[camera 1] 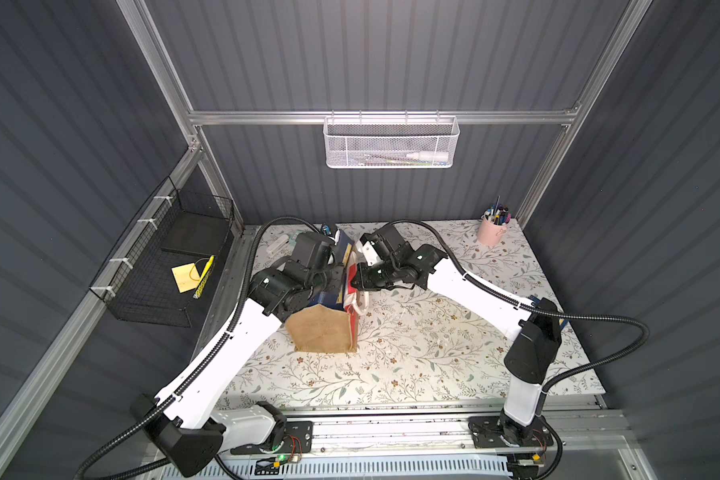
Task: Put the books into the canvas bag
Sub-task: Place the book in the canvas bag.
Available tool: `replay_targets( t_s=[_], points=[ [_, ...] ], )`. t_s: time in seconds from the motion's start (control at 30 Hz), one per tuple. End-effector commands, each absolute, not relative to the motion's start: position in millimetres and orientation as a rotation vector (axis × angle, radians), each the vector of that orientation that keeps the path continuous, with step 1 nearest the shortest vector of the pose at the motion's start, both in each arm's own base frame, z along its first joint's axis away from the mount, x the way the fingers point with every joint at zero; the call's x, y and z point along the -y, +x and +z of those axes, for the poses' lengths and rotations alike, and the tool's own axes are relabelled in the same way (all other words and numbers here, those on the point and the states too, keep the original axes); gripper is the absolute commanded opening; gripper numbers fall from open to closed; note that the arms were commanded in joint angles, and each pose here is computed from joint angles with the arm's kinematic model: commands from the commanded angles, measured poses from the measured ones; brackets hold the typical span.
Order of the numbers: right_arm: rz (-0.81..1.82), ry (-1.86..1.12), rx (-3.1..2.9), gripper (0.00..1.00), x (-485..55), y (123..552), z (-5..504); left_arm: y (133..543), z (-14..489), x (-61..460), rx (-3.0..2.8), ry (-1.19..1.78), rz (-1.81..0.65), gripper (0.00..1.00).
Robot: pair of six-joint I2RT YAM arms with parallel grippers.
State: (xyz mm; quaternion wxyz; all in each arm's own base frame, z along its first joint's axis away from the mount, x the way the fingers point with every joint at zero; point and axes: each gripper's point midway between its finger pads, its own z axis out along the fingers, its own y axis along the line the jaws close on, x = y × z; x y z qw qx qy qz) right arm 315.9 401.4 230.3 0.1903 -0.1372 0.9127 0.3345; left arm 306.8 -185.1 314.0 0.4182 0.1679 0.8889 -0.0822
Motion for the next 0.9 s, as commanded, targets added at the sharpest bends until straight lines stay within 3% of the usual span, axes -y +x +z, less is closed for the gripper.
replay_targets(
  t_s=[0.0,0.53,0.67,0.87],
  points=[
    [0.896,-0.352,-2.571,0.01,-383.4,320.8,233.6,304.0,328.5,199.0,-2.225,0.422,-0.339,0.0],
    [0.916,-0.318,-2.541,0.0,-369.9,325.6,244.4,309.5,280.3,128.6,-2.48,0.322,0.108,0.0],
    [0.926,-0.321,-2.538,0.0,-370.7,325.1,246.3,309.6,266.7,142.0,-2.534,0.345,0.007,0.0],
    [0.907,-0.318,-2.524,0.0,-367.4,326.9,250.8,316.6,243.0,161.0,-2.622,0.28,-0.345,0.0]
  ],
)
